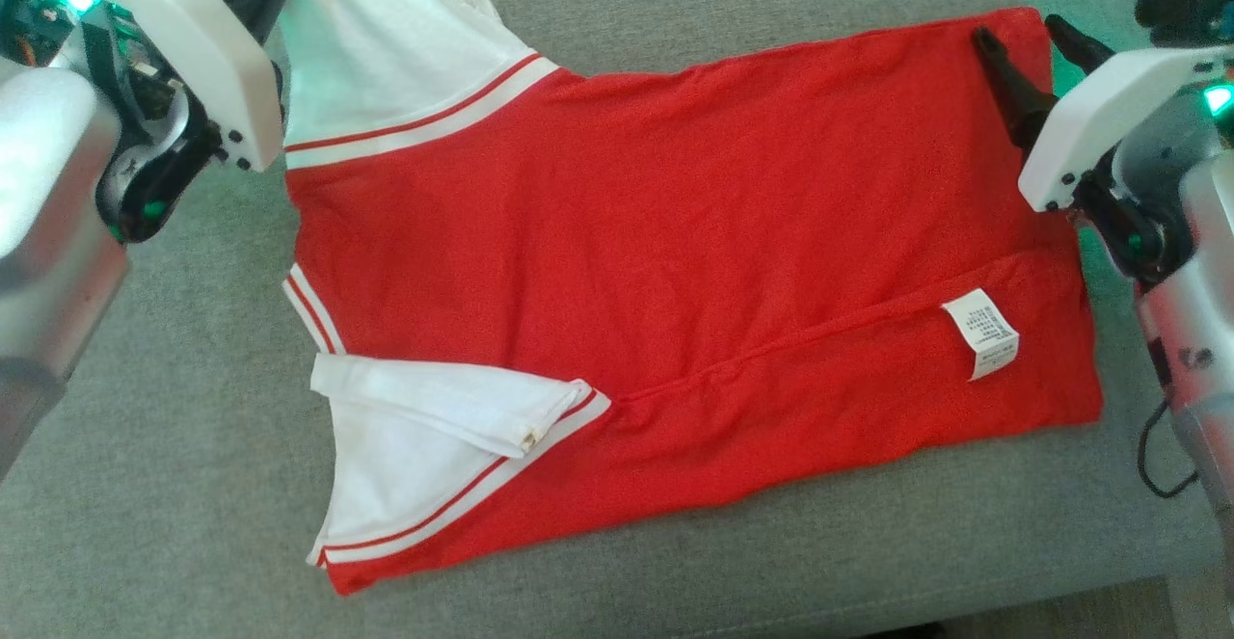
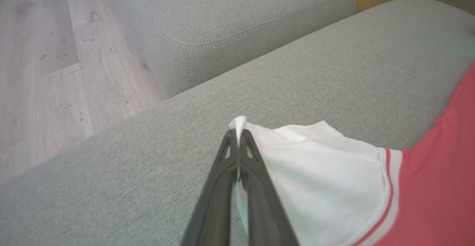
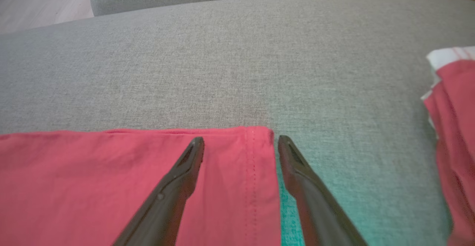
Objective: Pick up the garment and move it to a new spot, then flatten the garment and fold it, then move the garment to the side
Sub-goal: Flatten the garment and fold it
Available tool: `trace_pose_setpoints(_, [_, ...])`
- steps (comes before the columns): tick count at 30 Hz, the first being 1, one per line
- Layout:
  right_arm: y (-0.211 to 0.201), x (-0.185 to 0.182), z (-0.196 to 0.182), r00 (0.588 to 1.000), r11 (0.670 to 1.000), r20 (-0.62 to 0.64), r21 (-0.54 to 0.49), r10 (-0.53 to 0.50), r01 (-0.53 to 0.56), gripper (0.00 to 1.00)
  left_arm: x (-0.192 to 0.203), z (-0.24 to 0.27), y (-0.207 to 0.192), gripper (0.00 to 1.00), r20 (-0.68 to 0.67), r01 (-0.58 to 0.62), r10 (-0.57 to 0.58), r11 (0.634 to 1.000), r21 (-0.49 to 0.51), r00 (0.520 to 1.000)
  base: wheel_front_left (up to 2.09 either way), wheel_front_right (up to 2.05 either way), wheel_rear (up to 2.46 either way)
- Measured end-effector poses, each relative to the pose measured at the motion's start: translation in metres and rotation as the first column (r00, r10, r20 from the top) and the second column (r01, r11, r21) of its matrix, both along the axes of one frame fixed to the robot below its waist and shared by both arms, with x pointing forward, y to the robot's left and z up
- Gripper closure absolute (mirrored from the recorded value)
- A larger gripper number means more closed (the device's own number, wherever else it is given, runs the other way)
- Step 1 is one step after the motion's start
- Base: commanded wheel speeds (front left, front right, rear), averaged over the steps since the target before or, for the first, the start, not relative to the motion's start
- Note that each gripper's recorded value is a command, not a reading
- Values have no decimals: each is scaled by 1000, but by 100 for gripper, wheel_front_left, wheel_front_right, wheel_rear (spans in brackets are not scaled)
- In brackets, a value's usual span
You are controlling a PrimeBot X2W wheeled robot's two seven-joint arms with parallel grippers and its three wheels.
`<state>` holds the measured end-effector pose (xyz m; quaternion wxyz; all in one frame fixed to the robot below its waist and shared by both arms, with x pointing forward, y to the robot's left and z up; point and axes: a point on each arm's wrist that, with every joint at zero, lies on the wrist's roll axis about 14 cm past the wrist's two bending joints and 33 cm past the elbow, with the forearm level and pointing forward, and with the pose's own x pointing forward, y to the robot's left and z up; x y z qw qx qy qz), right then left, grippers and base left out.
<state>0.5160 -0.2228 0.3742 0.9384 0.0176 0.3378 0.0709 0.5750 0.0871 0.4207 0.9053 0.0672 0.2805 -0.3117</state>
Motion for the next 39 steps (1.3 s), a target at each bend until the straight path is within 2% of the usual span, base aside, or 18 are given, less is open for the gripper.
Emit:
trace_pose_setpoints(13, [3,5,-6,999,998,-22,-48,31,-32,0,-4,5,1,100,10,6,-6,1000,-16,1000,0,0,0])
trace_pose_setpoints(16, [4,9,-3,999,998,-13,-54,37,-37,16,-7,1,2,100,1,7,-7,1000,-9,1000,0,0,0])
trace_pose_setpoints(17, [4,10,-2,999,998,-9,-56,40,-41,31,-7,0,3,100,1,7,-7,1000,-6,1000,0,0,0])
trace_pose_setpoints(18, [5,12,-1,999,997,-6,-58,42,-42,50,-7,-1,3,100,-1,7,-7,1000,-3,1000,0,0,0])
trace_pose_setpoints(20, [5,14,-1,999,997,-3,-60,43,-43,63,-8,-1,5,100,0,4,-4,1000,-3,1000,0,0,0])
trace_pose_setpoints(23, [5,13,-6,999,997,-18,-66,45,-46,100,-7,-1,6,100,-3,3,-3,1000,0,1000,0,0,0])
trace_pose_setpoints(27, [6,14,-6,998,996,-22,-72,52,-53,100,-5,3,7,100,11,0,0,1000,-7,1000,0,0,0])
trace_pose_setpoints(31, [4,20,3,998,997,38,-66,42,-39,100,-2,10,6,100,61,6,-5,1000,-22,998,0,0,0])
trace_pose_setpoints(35, [-3,29,17,995,998,103,-59,15,-9,100,9,28,6,100,162,10,-3,999,-43,987,0,0,0])
trace_pose_setpoints(39, [-14,47,45,977,998,213,-41,-28,37,100,25,61,6,100,302,10,17,996,-89,953,0,0,0])
